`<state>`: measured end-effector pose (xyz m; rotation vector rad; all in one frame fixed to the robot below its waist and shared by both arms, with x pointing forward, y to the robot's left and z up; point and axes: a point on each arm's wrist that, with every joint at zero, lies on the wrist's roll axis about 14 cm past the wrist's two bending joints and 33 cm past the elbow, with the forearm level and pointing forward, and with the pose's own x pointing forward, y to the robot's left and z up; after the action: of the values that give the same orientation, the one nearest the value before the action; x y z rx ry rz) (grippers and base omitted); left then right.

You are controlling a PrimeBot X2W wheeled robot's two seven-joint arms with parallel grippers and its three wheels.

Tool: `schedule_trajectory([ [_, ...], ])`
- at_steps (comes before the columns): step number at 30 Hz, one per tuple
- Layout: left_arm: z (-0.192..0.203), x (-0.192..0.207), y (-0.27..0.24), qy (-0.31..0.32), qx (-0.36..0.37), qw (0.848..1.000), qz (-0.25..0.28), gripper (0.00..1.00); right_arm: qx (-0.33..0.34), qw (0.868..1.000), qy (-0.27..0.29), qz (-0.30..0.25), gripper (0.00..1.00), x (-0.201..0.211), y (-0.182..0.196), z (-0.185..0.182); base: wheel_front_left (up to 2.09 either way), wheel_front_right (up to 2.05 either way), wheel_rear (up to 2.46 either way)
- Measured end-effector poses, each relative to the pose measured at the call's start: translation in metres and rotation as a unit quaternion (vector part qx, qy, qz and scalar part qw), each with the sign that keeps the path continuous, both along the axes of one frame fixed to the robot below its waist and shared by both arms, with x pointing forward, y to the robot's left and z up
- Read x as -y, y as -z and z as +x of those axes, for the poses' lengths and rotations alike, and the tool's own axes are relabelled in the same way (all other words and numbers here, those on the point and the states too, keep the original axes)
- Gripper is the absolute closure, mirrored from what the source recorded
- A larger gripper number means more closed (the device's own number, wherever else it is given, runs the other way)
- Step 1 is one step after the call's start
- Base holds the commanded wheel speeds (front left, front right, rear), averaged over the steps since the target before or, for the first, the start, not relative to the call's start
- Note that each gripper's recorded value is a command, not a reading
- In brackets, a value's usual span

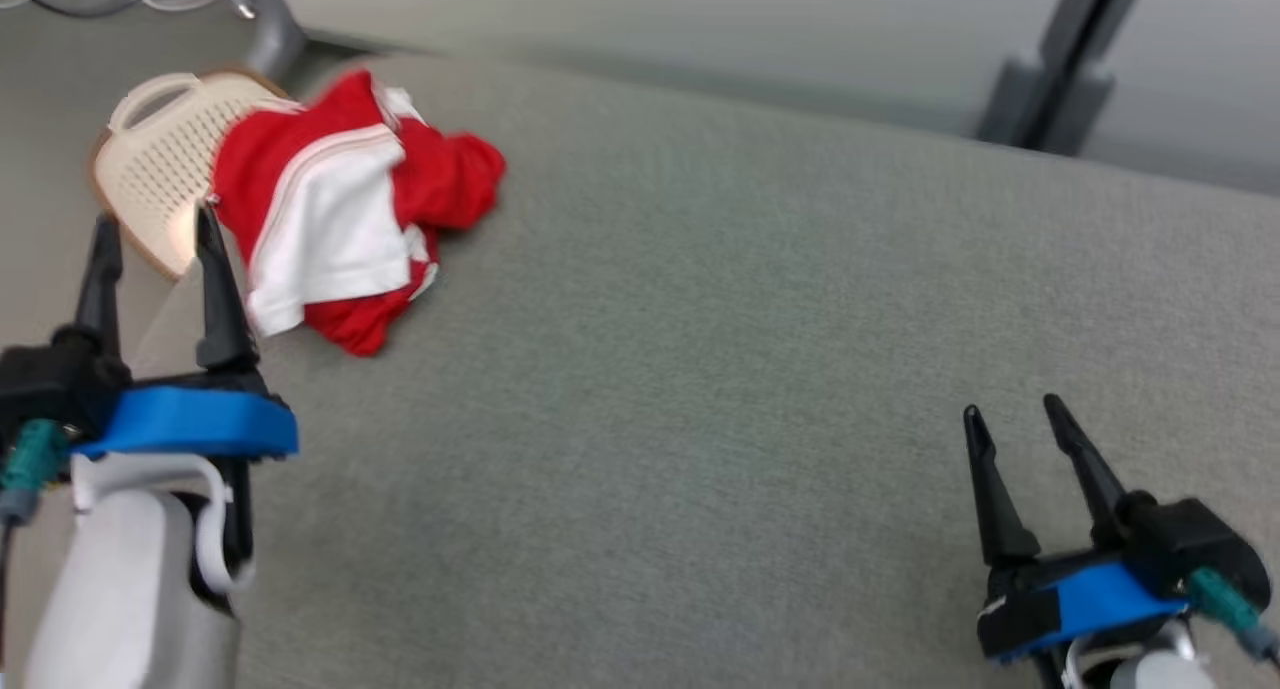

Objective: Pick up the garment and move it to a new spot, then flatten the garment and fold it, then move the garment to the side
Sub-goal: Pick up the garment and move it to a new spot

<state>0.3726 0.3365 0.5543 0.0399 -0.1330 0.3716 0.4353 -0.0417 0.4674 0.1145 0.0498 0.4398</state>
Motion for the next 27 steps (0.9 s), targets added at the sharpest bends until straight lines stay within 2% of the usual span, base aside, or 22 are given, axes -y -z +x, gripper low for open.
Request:
schedule_trajectory([
  [7,0.078,-0.012,0.009,0.019,-0.023,0.999,0.022,0.0,-0.007,0.998,0.039,-0.042,0.0,0.042,0.014,0.022,0.0,0.0,0.0],
  [13,0.118,-0.034,0.035,0.011,-0.065,0.998,0.021,0.0,-0.009,0.997,0.053,-0.062,0.0,0.062,0.02,0.032,0.0,0.0,0.0],
  [19,0.132,-0.051,0.078,-0.002,-0.133,0.991,0.0,0.0,-0.02,0.996,0.052,-0.07,0.0,0.065,0.03,0.038,0.0,0.0,0.0],
  [22,0.131,-0.05,0.116,0.003,-0.201,0.979,-0.019,0.0,-0.027,0.996,0.05,-0.07,0.0,0.065,0.037,0.041,0.0,0.0,0.0],
  [27,0.125,-0.048,0.156,0.002,-0.272,0.961,-0.044,0.0,-0.036,0.996,0.049,-0.071,0.0,0.065,0.046,0.042,0.0,0.0,0.0],
])
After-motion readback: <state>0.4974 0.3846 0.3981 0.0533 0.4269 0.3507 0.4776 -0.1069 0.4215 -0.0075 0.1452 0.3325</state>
